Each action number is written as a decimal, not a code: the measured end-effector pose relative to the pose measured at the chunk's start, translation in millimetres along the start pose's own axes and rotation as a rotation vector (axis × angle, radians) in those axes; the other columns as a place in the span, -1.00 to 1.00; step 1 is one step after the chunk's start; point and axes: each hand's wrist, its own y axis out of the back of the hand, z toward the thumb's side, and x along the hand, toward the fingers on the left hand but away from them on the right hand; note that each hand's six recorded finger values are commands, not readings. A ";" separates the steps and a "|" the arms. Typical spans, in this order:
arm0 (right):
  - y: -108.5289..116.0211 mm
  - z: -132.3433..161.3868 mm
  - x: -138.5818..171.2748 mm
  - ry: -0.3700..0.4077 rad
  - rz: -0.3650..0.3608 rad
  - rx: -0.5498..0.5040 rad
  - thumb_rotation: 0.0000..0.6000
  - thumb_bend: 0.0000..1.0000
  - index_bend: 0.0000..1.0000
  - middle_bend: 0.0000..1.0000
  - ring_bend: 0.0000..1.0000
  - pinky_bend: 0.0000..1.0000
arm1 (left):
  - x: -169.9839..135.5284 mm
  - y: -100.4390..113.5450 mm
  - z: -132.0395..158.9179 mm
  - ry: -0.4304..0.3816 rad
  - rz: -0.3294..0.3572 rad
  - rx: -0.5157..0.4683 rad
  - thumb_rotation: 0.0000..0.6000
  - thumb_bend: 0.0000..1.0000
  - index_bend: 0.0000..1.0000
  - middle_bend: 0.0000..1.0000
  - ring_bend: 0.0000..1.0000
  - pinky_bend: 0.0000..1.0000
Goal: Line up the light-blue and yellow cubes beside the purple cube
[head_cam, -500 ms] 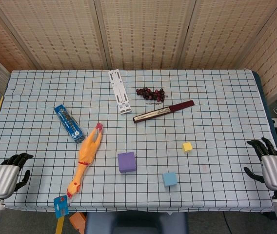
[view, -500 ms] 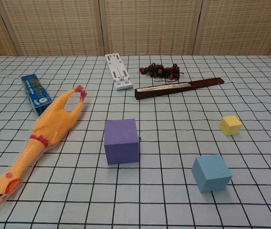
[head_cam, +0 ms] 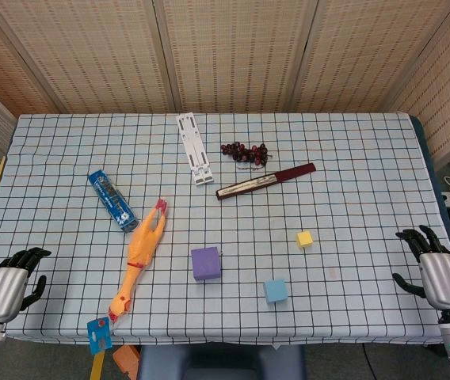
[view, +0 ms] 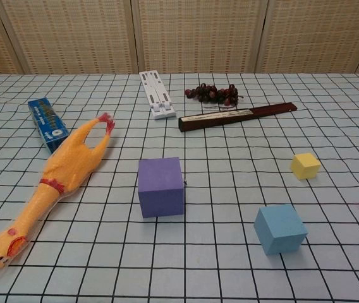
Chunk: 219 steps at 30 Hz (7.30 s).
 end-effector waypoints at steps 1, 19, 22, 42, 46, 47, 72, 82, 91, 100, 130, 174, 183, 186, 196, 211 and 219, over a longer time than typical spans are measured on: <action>-1.6 0.0 -1.0 0.003 0.000 0.008 1.00 -0.81 -0.40 -0.37 -0.49 0.13 | 0.5 0.3 -0.8 0.001 0.001 -0.006 1.00 -0.02 -0.45 -0.47 -0.50 -0.10; -37.9 55.3 -27.8 0.177 0.147 0.060 1.00 -0.86 -0.13 0.64 0.67 1.00 | -0.8 -0.6 -3.8 0.007 -0.027 -0.033 1.00 -0.02 -0.44 -0.46 -0.49 -0.07; -47.2 67.1 -33.1 0.188 0.230 0.039 1.00 -0.90 -0.19 0.65 0.68 1.00 | -0.4 -1.1 -4.6 0.012 -0.035 -0.040 1.00 -0.02 -0.44 -0.45 -0.49 -0.06; -86.4 141.8 -47.0 0.300 0.487 -0.104 1.00 -1.00 -0.35 0.66 0.70 1.00 | 4.3 -9.3 -14.5 0.057 -0.078 -0.043 1.00 -0.01 -0.43 -0.43 -0.47 -0.03; -89.8 150.3 -46.3 0.318 0.514 -0.124 1.00 -1.00 -0.35 0.66 0.70 1.00 | 5.0 -10.5 -14.7 0.059 -0.085 -0.043 1.00 -0.02 -0.43 -0.42 -0.47 -0.02; -91.1 152.7 -46.0 0.322 0.519 -0.129 1.00 -1.00 -0.35 0.66 0.70 1.00 | 5.2 -10.6 -14.7 0.059 -0.086 -0.044 1.00 -0.01 -0.43 -0.42 -0.47 -0.02; -126.8 186.8 -51.7 0.369 0.591 -0.188 1.00 -1.00 -0.26 0.67 0.71 1.00 | 5.4 -14.5 -13.6 0.053 -0.118 -0.045 1.00 -0.02 -0.41 -0.40 -0.43 0.05; -136.9 196.6 -54.3 0.377 0.596 -0.219 1.00 -1.00 -0.23 0.69 0.73 1.00 | 4.7 -14.8 -12.6 0.048 -0.127 -0.050 1.00 -0.02 -0.41 -0.40 -0.43 0.07; -138.2 200.2 -55.2 0.384 0.574 -0.242 1.00 -1.00 -0.10 0.72 0.77 1.00 | 4.1 -16.9 -11.1 0.045 -0.145 -0.046 1.00 -0.02 -0.41 -0.40 -0.43 0.09; -139.7 205.0 -63.6 0.372 0.518 -0.279 1.00 -1.00 0.02 0.73 0.78 1.00 | 3.8 -18.2 -9.4 0.039 -0.155 -0.043 1.00 -0.01 -0.41 -0.40 -0.43 0.10; -147.6 261.9 -98.1 0.392 0.472 -0.335 1.00 -1.00 0.03 0.73 0.78 1.00 | 4.3 -17.7 -11.6 0.039 -0.149 -0.042 1.00 -0.02 -0.40 -0.39 -0.43 0.11; -153.6 297.5 -128.6 0.410 0.491 -0.352 1.00 -1.00 0.07 0.74 0.79 1.00 | 4.4 -20.0 -9.6 0.029 -0.162 -0.039 1.00 -0.01 -0.40 -0.39 -0.43 0.12; -154.9 301.8 -127.8 0.419 0.498 -0.356 1.00 -1.00 0.07 0.74 0.79 1.00 | 3.4 -21.1 -8.8 0.025 -0.167 -0.040 1.00 -0.01 -0.40 -0.39 -0.43 0.12; -155.6 301.8 -128.2 0.418 0.499 -0.356 1.00 -1.00 0.05 0.74 0.79 1.00 | 3.5 -21.1 -8.4 0.023 -0.169 -0.039 1.00 -0.01 -0.40 -0.39 -0.43 0.12; -158.0 300.4 -127.4 0.420 0.510 -0.349 1.00 -1.00 -0.33 0.74 0.79 1.00 | 3.9 -20.9 -8.1 0.021 -0.169 -0.040 1.00 -0.01 -0.40 -0.39 -0.42 0.12; -141.2 288.6 -128.1 0.430 0.474 -0.328 1.00 -1.00 -0.47 0.74 0.79 1.00 | 2.7 -22.0 -7.2 0.019 -0.173 -0.035 1.00 -0.01 -0.40 -0.39 -0.42 0.12; -128.3 272.0 -128.2 0.389 0.445 -0.274 1.00 -0.55 -0.22 0.75 0.80 1.00 | 2.5 -21.2 -5.9 0.017 -0.169 -0.028 1.00 -0.01 -0.40 -0.38 -0.42 0.13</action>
